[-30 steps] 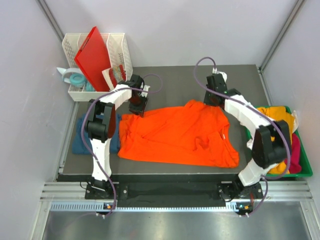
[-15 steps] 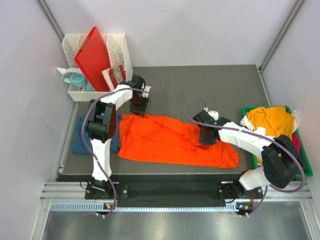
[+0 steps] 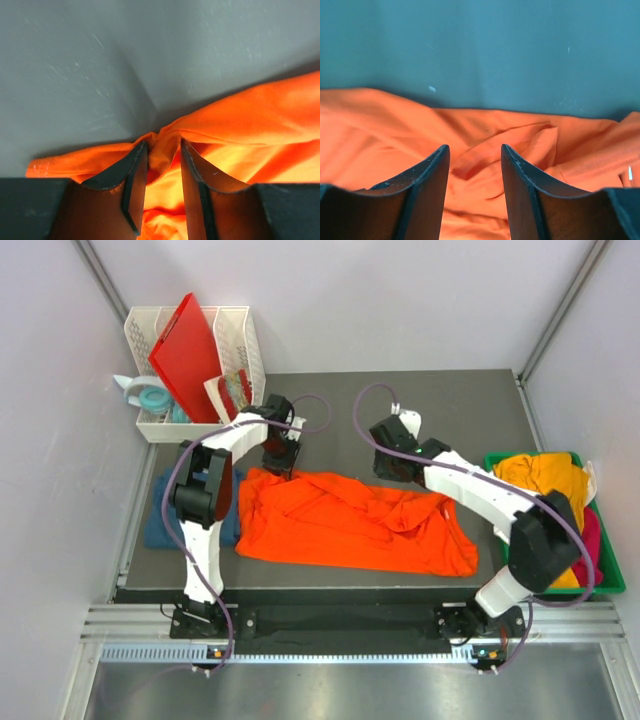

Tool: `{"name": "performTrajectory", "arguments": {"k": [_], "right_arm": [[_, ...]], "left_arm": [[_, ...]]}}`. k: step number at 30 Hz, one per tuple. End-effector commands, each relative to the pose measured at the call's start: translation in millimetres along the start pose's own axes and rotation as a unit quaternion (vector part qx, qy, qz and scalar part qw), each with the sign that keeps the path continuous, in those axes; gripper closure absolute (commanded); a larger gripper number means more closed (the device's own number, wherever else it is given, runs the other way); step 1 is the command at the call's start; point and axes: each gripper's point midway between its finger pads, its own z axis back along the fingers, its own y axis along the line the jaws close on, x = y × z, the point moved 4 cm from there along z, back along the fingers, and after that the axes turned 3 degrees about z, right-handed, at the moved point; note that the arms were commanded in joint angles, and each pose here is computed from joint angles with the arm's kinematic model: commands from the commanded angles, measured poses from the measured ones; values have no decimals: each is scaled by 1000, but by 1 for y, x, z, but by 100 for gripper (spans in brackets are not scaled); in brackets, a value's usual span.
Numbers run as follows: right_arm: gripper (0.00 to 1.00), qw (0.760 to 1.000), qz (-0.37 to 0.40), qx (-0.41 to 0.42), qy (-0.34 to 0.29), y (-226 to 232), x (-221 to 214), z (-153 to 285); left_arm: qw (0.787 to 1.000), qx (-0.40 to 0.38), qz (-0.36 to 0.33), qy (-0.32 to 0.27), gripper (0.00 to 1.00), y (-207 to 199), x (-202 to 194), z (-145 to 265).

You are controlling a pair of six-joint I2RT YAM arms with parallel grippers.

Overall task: Fold and stack the t-shirts
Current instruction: Flatten out the tshirt

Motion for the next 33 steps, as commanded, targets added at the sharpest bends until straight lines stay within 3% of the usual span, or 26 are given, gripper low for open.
{"name": "performTrajectory", "arguments": {"k": [1, 4, 11, 14, 18, 22, 33], "right_arm": [[55, 998, 28, -25, 46, -6, -21, -31], [55, 995, 32, -48, 76, -16, -39, -43], [56, 996, 24, -41, 76, -31, -53, -29], [61, 994, 30, -45, 95, -35, -62, -27], [100, 993, 31, -47, 100, -43, -75, -18], [100, 995, 20, -38, 93, -50, -82, 1], [100, 988, 1, -37, 149, -65, -140, 36]], "left_arm": [[1000, -11, -4, -7, 63, -7, -5, 17], [1000, -10, -3, -4, 63, -7, -8, 18], [1000, -12, -4, -3, 63, -8, -11, 17], [1000, -15, -2, 0, 63, -8, -11, 16], [1000, -14, -1, 1, 63, -8, -11, 15], [1000, -14, 0, 5, 63, -8, -13, 13], [1000, -14, -1, 9, 63, -7, -14, 10]]}}
